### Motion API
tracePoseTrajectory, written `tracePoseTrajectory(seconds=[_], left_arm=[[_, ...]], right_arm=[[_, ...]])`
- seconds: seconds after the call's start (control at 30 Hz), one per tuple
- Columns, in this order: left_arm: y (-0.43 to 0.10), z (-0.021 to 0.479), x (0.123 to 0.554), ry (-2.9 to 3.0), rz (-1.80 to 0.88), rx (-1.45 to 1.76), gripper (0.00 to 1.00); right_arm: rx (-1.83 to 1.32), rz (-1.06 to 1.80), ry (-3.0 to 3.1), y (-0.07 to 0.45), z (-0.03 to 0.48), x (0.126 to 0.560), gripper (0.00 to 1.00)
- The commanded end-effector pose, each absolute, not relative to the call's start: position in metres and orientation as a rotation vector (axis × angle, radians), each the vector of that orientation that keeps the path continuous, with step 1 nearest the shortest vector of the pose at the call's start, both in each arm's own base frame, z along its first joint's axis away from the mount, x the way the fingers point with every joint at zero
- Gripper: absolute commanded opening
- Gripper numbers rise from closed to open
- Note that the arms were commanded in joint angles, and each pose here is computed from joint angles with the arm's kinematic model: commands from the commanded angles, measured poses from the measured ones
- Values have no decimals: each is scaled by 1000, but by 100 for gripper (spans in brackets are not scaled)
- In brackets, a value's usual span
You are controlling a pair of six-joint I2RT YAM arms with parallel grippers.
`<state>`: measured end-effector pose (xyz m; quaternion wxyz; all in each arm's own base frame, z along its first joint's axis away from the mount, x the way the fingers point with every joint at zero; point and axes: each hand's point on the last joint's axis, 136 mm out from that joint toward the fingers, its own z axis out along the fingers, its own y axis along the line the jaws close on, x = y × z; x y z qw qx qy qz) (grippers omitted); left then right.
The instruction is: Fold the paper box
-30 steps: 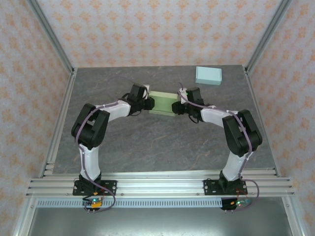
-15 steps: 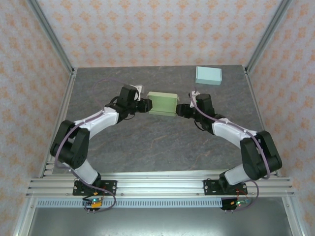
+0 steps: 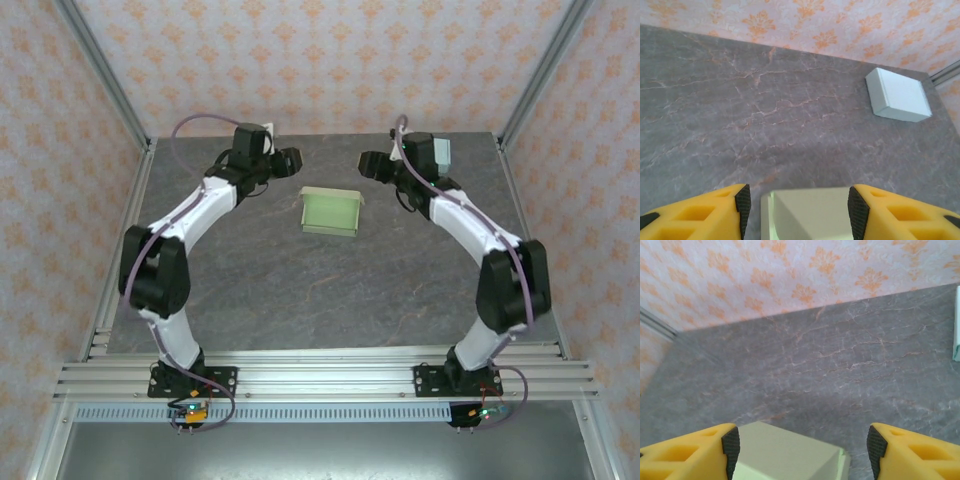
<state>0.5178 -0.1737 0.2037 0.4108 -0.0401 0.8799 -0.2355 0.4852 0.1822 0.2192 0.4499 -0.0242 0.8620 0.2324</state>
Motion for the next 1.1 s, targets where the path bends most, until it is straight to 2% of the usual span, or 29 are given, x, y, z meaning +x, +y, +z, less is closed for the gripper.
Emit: tracePoseTrajectory(seconds=[0.0,0.13,0.27,0.47,0.63,0.73,0.9,1.07], left_arm=[[-194,162,521,2300,-633,11,56],[-212,123,501,2365,-570,164,56],[-211,72,462,2478,-502,205,55],[-196,33,426,2573,-438,194,55],[-194,40,428,2574,-420,185,54],[-198,70,432,2535,-458,159,54],[-212,101,437,2474,-589,127,55],[-210,66,433,2568,-600,69,52]], right_arm=[[-250,498,2318,190,165,481,70],[-351,460,2439,195,120,468,70],[-244,465,2541,183,85,438,69],[-57,533,2565,170,85,422,70],[52,645,2487,171,127,434,70],[70,622,2445,163,144,439,71],[90,696,2488,165,132,438,70],[185,819,2527,173,109,438,71]])
